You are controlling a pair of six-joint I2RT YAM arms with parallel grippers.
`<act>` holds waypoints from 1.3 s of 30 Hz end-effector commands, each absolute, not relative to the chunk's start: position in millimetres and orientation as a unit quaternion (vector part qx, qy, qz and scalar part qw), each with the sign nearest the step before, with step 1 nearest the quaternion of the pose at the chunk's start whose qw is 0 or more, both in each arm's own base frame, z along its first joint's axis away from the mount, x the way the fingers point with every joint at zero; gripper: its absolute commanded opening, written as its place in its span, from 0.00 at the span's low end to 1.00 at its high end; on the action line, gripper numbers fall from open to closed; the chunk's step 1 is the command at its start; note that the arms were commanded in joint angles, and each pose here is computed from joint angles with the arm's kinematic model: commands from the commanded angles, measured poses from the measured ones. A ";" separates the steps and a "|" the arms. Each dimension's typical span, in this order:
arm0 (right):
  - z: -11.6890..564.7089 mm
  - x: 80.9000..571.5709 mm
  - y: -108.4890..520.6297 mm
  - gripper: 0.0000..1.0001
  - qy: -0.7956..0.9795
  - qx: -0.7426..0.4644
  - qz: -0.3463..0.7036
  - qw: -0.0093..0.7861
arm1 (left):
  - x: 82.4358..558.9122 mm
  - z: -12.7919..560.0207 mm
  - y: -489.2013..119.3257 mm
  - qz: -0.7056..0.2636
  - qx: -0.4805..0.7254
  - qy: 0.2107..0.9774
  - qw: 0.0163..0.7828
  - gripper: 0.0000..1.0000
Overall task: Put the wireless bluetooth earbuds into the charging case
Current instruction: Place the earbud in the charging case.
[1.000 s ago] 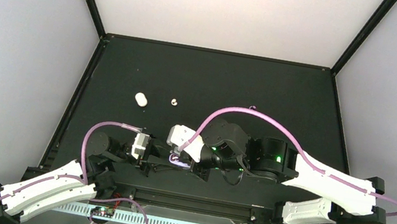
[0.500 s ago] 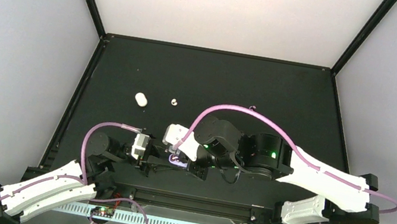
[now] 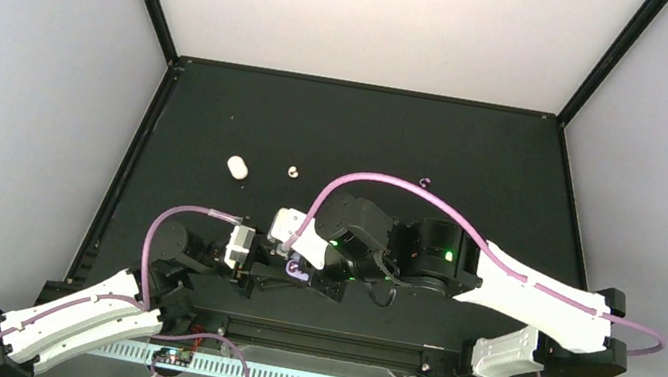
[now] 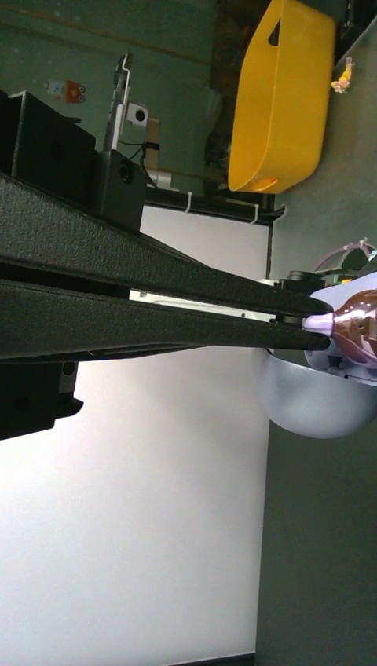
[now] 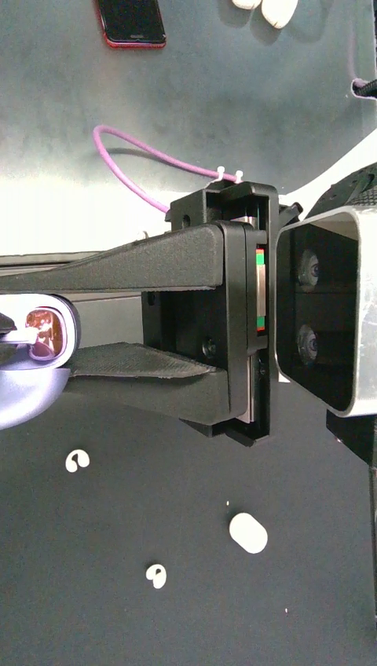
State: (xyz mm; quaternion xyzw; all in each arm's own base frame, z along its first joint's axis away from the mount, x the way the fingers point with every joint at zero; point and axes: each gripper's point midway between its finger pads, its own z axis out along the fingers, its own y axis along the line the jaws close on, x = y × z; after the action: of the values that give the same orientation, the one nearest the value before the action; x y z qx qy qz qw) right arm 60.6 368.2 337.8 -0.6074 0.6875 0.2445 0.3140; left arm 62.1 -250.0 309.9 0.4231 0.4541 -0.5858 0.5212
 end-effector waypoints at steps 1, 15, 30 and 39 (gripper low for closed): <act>336.3 62.5 374.4 0.01 0.693 -0.604 0.239 0.312 | 54.3 339.8 -244.7 -0.587 0.428 0.409 0.552 0.01; 351.8 55.1 381.6 0.04 0.686 -0.595 0.276 0.315 | 57.6 337.4 -244.7 -0.583 0.422 0.416 0.555 0.02; 445.5 132.7 305.9 0.46 0.707 -0.376 0.334 0.498 | 72.6 330.9 -242.8 -0.578 0.382 0.451 0.562 0.02; 335.8 280.3 185.1 0.44 0.797 -0.038 0.284 0.532 | 88.1 317.5 -239.4 -0.577 0.334 0.503 0.550 0.02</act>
State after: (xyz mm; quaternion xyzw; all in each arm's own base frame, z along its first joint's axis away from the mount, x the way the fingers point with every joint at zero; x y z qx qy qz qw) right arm 234.2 206.2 376.0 -0.1592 0.7835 0.2731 0.5350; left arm 79.7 -243.0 318.7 0.3670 0.4801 -0.5766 0.5499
